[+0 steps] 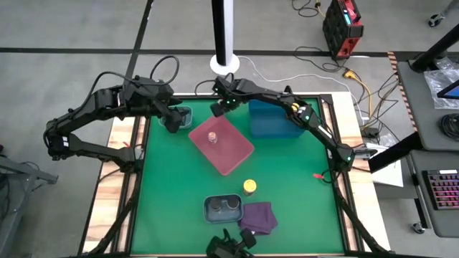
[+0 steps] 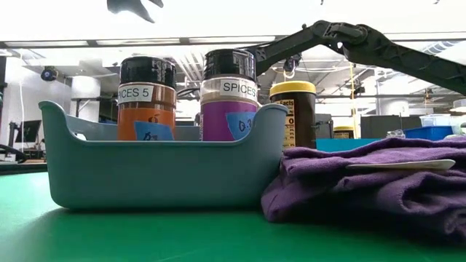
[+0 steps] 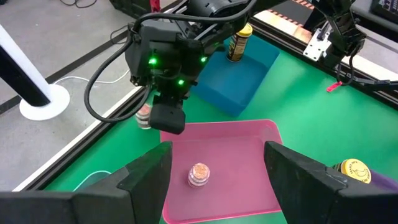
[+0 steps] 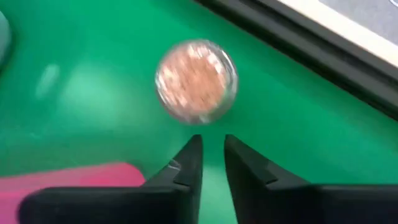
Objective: Sort spices by type
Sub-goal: Put the transparent seasoning bottle into the pink bin
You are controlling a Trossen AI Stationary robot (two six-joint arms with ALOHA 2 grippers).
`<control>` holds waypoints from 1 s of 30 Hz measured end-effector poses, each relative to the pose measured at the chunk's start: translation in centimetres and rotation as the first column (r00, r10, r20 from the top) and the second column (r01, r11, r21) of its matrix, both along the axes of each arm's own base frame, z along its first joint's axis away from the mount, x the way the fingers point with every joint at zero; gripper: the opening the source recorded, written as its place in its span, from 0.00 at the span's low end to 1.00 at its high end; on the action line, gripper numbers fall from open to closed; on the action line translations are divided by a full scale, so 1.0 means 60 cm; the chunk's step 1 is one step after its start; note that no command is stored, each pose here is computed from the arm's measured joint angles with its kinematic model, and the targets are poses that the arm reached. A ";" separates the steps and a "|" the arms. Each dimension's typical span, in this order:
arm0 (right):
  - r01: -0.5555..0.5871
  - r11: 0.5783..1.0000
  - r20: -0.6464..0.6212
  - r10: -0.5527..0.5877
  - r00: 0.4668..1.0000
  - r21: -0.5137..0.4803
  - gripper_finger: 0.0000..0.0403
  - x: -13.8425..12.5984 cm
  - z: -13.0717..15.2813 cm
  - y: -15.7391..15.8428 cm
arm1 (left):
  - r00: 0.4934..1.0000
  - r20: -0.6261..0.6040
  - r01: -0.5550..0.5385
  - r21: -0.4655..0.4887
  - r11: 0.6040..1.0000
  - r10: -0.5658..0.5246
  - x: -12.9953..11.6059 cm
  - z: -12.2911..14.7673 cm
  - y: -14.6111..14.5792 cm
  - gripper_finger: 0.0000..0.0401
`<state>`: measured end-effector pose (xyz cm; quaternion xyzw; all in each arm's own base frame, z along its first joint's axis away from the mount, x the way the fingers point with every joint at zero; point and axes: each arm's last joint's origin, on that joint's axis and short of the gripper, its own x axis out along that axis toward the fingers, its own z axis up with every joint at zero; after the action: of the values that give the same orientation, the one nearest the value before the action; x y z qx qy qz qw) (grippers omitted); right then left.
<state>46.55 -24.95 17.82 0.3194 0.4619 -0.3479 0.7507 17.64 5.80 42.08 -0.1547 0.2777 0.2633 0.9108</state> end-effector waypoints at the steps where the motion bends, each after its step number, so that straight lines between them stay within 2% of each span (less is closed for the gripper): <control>1: -0.005 1.000 -0.013 0.005 1.000 0.005 0.12 -0.002 0.000 0.001 | 1.000 0.000 0.000 0.000 1.000 0.000 0.000 0.000 0.000 0.59; 7: -0.008 1.000 -0.054 0.009 0.999 0.019 0.03 -0.018 0.028 0.008 | 1.000 0.000 0.000 0.000 1.000 0.000 0.000 0.000 0.000 0.59; 13: 0.035 0.995 0.152 -0.021 0.988 -0.092 0.06 -0.015 0.085 -0.020 | 1.000 0.003 -0.001 0.002 1.000 0.001 -0.002 0.001 0.000 0.59; 18: 0.013 0.985 0.240 0.030 0.970 -0.174 0.17 0.001 0.088 -0.031 | 1.000 0.009 -0.001 0.003 1.000 0.001 -0.004 0.003 -0.001 0.59; 30: 0.049 0.979 0.199 -0.009 0.980 -0.197 0.55 0.001 0.074 -0.036 | 1.000 0.011 -0.001 0.004 1.000 0.001 -0.005 0.004 -0.002 0.59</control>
<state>46.58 -27.10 22.27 0.2813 0.3432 -0.3704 0.8160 17.31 5.71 42.30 -0.1544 0.2720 0.2634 0.9126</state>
